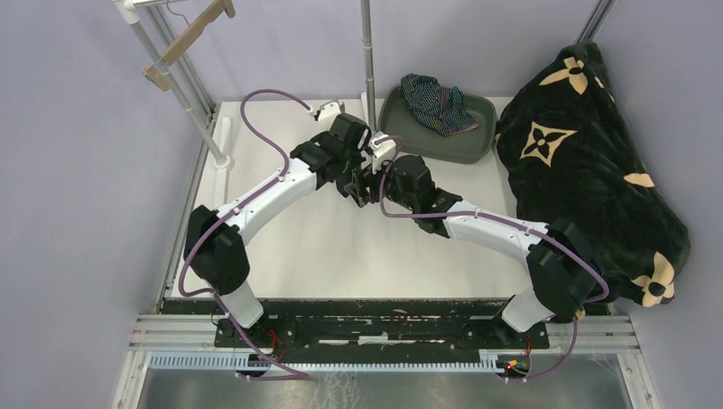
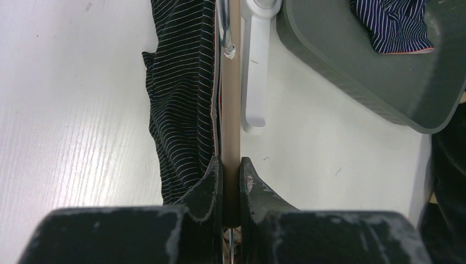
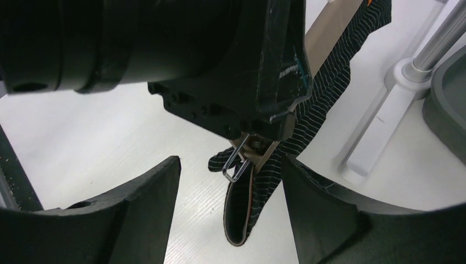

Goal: Clip the underwear to the hanger
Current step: Adjust the underwear on the hanger.

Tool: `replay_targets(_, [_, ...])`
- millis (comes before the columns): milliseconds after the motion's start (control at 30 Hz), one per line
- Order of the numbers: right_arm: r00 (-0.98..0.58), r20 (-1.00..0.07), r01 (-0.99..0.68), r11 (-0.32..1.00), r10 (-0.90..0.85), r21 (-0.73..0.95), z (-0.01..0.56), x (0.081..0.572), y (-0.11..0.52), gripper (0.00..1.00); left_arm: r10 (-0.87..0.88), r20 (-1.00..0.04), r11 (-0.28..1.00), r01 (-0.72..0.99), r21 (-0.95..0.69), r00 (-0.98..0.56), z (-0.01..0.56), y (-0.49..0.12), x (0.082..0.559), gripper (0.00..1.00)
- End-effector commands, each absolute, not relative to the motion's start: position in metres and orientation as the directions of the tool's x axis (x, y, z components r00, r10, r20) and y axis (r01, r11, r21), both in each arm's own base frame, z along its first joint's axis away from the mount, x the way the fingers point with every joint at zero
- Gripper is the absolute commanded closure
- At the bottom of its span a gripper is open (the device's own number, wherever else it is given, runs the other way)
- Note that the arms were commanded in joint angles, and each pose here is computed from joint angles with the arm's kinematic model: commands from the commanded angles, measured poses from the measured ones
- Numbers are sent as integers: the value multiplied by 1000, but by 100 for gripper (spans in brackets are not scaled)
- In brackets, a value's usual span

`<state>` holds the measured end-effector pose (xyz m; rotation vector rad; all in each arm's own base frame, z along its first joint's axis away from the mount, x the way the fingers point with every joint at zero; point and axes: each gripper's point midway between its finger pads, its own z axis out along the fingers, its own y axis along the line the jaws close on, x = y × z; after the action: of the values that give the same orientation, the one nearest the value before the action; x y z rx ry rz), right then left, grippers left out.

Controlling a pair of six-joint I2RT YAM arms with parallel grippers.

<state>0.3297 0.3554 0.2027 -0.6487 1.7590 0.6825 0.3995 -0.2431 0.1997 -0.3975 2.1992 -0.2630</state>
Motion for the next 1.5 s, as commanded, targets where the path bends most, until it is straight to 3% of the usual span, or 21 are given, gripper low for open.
replay_targets(0, [-155,-987,-709,700,-42,81,237,348,366,25,-443,-747,895,-196,-401,-495,233,-250,411,97])
replay_targets(300, [-137,-990,-660,749,-39,62,228,362,363,32,-439,-745,896,-179,-407,-502,235,-258,408,97])
replay_targets(933, [-138,-989,-585,810,-53,38,217,375,351,63,-435,-748,896,-159,-414,-501,240,-266,407,97])
replay_targets(1167, [-148,-987,-553,833,-65,29,213,376,343,66,-429,-760,899,-148,-412,-488,247,-266,410,96])
replay_targets(1233, [-152,-986,-544,839,-70,24,211,376,340,66,-430,-766,899,-151,-410,-478,250,-265,410,94])
replay_targets(1333, [-159,-984,-531,847,-78,19,207,377,337,66,-429,-774,900,-151,-408,-465,253,-263,412,70])
replay_targets(1467, [-172,-981,-518,855,-87,15,201,377,334,67,-430,-780,900,-149,-410,-454,255,-263,413,67])
